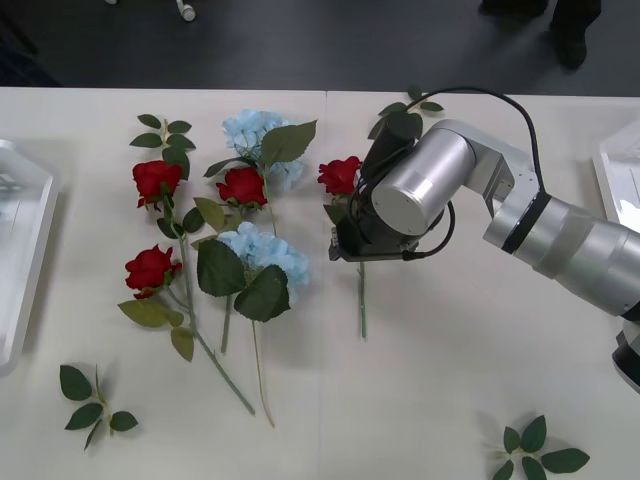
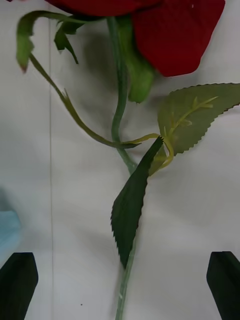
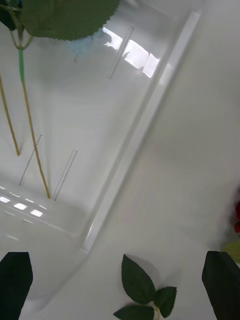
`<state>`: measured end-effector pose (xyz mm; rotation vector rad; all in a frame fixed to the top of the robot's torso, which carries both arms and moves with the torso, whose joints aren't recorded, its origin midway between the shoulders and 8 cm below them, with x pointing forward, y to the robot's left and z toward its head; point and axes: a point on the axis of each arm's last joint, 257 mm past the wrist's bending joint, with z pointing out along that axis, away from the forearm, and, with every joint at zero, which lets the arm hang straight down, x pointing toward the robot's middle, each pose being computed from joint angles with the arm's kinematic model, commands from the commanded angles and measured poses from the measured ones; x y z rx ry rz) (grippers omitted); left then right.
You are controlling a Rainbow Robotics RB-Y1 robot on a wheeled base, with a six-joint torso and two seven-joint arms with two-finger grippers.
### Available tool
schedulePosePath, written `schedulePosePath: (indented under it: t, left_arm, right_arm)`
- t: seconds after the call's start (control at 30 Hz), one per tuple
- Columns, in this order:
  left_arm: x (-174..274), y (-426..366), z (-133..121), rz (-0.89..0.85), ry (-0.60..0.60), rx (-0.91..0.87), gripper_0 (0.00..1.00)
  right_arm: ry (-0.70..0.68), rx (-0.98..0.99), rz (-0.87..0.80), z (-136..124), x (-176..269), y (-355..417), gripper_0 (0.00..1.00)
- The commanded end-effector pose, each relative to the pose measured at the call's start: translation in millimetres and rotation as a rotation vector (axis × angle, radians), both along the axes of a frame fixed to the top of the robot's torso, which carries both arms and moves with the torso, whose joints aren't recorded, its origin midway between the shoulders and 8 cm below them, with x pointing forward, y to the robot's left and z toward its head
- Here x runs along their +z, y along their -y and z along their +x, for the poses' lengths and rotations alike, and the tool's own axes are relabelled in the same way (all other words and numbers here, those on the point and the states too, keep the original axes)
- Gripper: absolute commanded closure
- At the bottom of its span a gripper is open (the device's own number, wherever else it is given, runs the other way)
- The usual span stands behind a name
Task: Put the red flowers into the right box and the blue flowers into the left box
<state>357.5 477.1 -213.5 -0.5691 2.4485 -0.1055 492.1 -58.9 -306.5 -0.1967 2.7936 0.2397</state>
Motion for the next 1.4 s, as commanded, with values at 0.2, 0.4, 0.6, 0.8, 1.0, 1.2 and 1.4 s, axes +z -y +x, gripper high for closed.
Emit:
schedulePosePath:
  t: [0.2, 0.4, 0.6, 0.8, 1.0, 1.2, 1.4]
  left_arm:
    - [-3.3, 119.3, 6.6, -0.125, -0.035, -0.104, 0.0]
    - [-20.4, 169.1, 15.4, -0.167, -0.024, -0.126, 0.0]
    - [-41.8, 201.6, 23.2, -0.114, -0.05, -0.145, 0.0]
    - [-60.8, 207.1, 31.8, -0.051, -0.086, -0.129, 0.0]
    - [-82.2, 206.5, 44.2, 0.004, -0.127, -0.123, 0.0]
    - [-101.1, 206.2, 53.3, 0.011, -0.134, -0.112, 0.0]
    - [-118.0, 202.9, 61.0, 0.019, -0.141, -0.101, 0.0]
  right_arm:
    - [0.051, -0.039, 0.001, 21.9, 0.0, -16.0, 0.0]
    - [0.068, -0.046, -0.006, 28.1, -9.8, -15.8, 0.0]
    - [0.083, -0.027, -0.033, 26.6, -19.3, -12.8, 0.0]
    - [0.085, -0.021, -0.043, 28.2, -19.9, -9.4, 0.72]
    - [0.083, -0.02, -0.054, 29.5, -22.0, -4.6, 1.0]
    - [0.086, -0.034, -0.06, 34.8, -13.5, 4.8, 1.0]
    - [0.066, -0.035, -0.073, 32.6, 23.2, 27.3, 1.0]
